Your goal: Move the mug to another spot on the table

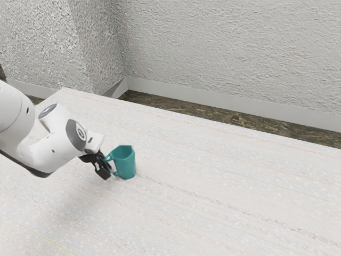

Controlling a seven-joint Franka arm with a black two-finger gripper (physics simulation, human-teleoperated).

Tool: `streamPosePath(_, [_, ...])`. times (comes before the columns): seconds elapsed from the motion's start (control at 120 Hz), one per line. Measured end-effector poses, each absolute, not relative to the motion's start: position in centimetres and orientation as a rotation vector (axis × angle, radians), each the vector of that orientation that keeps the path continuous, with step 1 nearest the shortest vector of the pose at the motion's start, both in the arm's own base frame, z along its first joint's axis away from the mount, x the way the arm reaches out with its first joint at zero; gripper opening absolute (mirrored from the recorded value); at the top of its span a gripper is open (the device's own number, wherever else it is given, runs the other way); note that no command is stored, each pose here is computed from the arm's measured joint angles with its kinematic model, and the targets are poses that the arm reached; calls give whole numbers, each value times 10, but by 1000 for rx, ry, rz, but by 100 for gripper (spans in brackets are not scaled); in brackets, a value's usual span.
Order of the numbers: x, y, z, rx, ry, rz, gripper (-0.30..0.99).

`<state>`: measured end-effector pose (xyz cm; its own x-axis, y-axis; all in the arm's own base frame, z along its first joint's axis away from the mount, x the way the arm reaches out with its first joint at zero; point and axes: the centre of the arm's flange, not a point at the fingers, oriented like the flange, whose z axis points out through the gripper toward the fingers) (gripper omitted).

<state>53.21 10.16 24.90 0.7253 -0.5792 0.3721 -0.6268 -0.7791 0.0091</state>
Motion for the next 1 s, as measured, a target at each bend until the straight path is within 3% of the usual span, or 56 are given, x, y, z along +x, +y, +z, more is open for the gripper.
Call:
streamPosePath(0.133, [515,98,279,2774,-983,597,56])
streamPosePath(0.35, [500,99,391,2737,-1023,912,64])
streamPosePath(0.525, [527,94,476,2721,-1289,1004,67])
streamPosePath(0.642, [553,88,541,2736,-1491,947,68])
streamPosePath(0.825, [570,53,627,2846,-1607,680,69])
streamPosePath(1.0, [573,3,640,2917,-1493,461,69])
